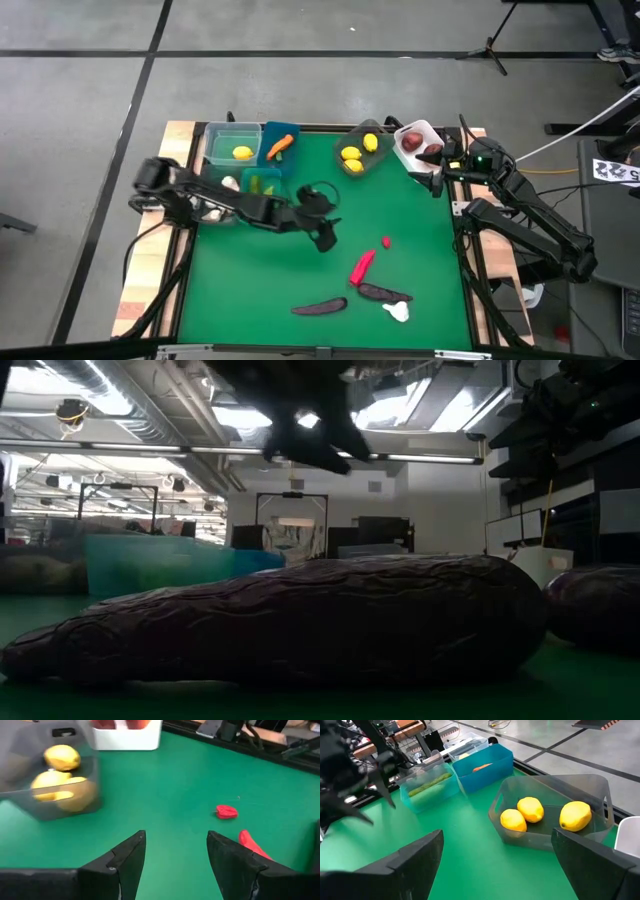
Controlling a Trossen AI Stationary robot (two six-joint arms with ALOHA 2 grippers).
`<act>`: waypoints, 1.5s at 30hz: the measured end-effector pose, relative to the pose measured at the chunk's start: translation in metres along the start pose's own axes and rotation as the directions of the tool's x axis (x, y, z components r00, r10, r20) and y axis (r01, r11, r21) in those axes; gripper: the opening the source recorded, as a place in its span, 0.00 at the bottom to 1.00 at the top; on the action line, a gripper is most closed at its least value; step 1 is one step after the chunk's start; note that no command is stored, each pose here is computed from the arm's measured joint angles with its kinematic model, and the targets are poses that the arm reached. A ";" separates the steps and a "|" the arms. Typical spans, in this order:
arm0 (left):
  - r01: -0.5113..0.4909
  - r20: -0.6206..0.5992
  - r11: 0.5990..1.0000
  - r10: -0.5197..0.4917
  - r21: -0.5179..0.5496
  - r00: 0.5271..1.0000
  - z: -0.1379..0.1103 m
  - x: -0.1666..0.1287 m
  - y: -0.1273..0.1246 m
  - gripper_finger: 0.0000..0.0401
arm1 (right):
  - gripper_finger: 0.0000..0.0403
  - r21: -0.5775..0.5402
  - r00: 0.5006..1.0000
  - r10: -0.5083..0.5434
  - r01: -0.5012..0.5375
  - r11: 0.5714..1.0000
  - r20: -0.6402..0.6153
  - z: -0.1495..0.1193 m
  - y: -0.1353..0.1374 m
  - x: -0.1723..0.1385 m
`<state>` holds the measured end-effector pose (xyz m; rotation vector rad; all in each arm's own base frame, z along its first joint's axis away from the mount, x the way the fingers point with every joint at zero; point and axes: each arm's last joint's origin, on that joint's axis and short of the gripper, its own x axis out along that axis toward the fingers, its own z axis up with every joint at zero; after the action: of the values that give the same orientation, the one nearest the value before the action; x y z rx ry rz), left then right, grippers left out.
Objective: Sort produce into baskets
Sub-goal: Put the red pepper into the blue bin
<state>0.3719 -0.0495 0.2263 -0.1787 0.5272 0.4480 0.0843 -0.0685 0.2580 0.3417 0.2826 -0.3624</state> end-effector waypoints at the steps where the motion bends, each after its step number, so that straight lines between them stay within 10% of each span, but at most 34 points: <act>1: -0.002 -0.007 1.000 0.002 0.005 1.000 0.000 0.008 -0.006 0.52 | 0.92 0.000 1.000 0.000 0.000 1.000 0.000 0.000 0.000 0.000; 19: 0.008 -0.083 0.990 -0.020 -0.141 0.996 0.021 0.061 -0.085 0.52 | 0.92 0.002 1.000 0.001 -0.001 1.000 -0.002 0.000 0.000 0.000; 45: 0.087 -0.243 0.958 -0.156 -0.272 0.957 -0.042 0.107 -0.115 0.52 | 0.92 0.015 1.000 0.003 -0.003 1.000 -0.014 -0.001 0.000 0.000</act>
<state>0.4878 -0.1242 0.1405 -0.5255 0.7127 0.3723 0.0840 -0.0679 0.2567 0.3600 0.2932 -0.3594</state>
